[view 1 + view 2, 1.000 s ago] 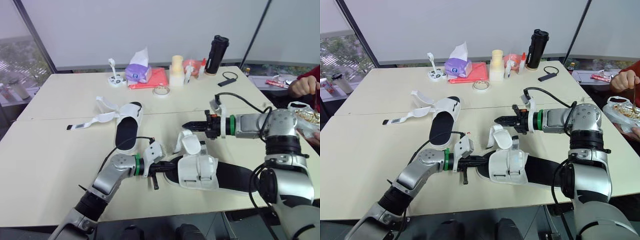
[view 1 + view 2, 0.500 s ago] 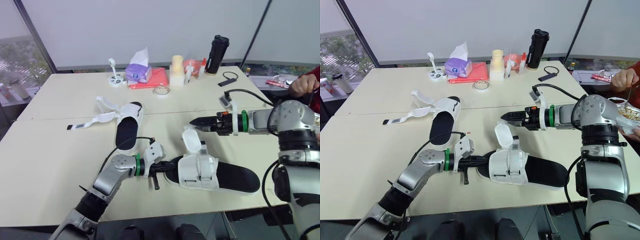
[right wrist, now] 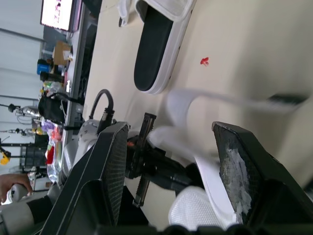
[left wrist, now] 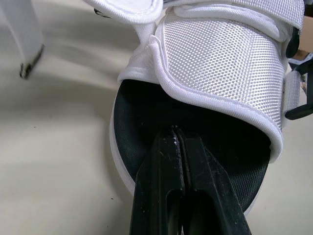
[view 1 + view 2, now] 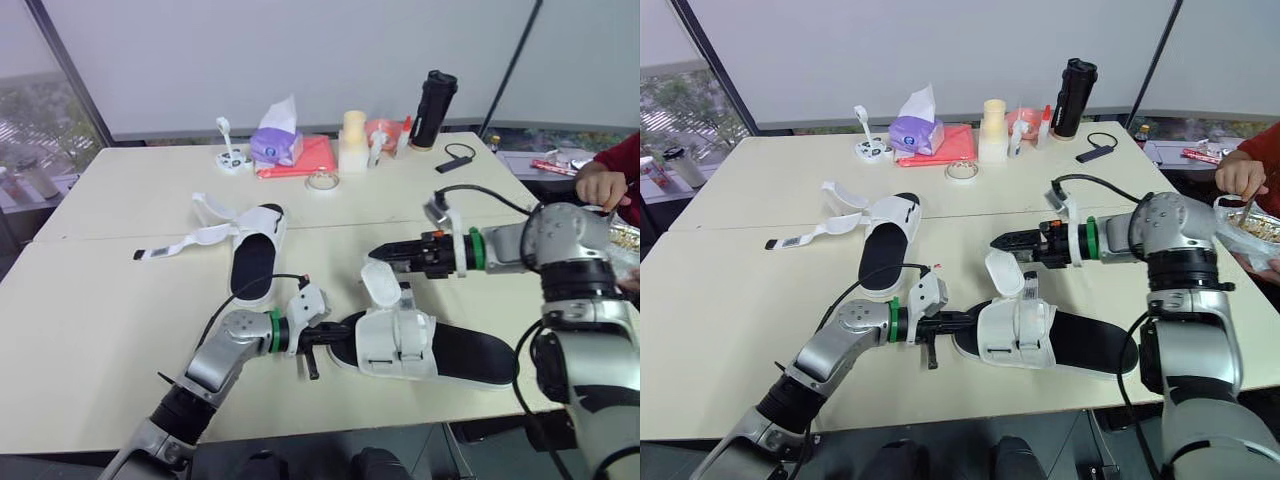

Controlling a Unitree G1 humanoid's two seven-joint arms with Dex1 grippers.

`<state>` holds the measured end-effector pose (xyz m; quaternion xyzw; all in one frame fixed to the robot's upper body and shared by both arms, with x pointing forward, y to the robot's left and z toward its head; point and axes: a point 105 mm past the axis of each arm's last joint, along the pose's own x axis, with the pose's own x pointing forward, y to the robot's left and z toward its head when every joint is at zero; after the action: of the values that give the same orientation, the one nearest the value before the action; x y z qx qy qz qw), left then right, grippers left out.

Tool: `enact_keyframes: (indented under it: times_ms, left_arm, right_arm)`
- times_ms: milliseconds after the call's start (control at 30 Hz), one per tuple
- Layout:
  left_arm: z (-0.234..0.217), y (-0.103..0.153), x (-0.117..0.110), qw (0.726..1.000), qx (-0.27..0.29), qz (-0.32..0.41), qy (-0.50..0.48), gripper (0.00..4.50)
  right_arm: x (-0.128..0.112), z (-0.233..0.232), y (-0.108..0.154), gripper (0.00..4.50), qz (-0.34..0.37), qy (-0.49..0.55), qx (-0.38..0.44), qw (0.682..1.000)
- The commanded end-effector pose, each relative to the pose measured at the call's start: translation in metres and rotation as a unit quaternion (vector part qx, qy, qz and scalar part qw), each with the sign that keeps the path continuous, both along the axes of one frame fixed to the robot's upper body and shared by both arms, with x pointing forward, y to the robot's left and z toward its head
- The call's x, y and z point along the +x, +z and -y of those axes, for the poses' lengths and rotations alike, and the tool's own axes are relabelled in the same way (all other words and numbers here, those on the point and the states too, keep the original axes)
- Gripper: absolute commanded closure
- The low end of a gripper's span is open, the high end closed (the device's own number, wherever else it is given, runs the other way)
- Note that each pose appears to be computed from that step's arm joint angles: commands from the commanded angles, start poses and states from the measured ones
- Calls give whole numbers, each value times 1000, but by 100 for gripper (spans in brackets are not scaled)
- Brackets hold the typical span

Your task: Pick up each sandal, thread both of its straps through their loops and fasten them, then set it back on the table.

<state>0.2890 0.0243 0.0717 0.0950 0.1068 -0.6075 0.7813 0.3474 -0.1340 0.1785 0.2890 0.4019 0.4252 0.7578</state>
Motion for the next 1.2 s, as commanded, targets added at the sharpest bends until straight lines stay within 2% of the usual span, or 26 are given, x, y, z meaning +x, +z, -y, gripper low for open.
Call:
enact_keyframes:
  times_ms: [33,200,367,467,600,800,867,900,1000,1067,1100,1133,1167,1200]
  left_arm:
    - [-17,-41,-3,996,67,-47,35,450]
    - [-18,-42,-2,996,67,-47,40,450]
    - [-18,-42,-2,996,67,-48,42,450]
    - [-17,-42,-1,996,66,-48,46,450]
    - [-17,-42,0,996,65,-49,48,450]
    - [-17,-42,0,995,65,-50,49,450]
    - [-18,-42,0,995,66,-51,49,450]
    - [-18,-42,0,995,66,-51,50,450]
    - [-20,-42,1,995,68,-51,51,450]
    - [-21,-43,1,995,70,-51,51,450]
    - [-22,-43,1,995,71,-51,51,450]
    - [-23,-43,1,995,72,-51,51,450]
    - [-23,-43,1,995,72,-51,51,450]
    - [-23,-43,1,995,73,-51,51,450]
  right_arm:
    - [5,1,5,164,15,-14,9,1000]
    - [15,-5,8,164,1,-34,42,999]
    - [15,-7,6,164,-3,-33,39,999]
    - [16,-8,9,249,9,-32,38,999]
    - [19,-8,16,448,33,-34,42,998]
    - [20,-9,25,448,91,-31,59,994]
    - [14,-12,38,448,206,-10,38,978]
    - [11,-14,43,448,279,-4,14,960]
    - [-3,-23,45,448,431,36,-62,900]
    - [-23,-29,29,448,574,121,-185,788]
    - [-33,-33,20,448,611,160,-215,745]
    - [-38,-31,14,448,679,193,-276,653]
    - [-42,-31,8,448,717,217,-305,588]
    - [-52,-31,-1,448,763,265,-335,485]
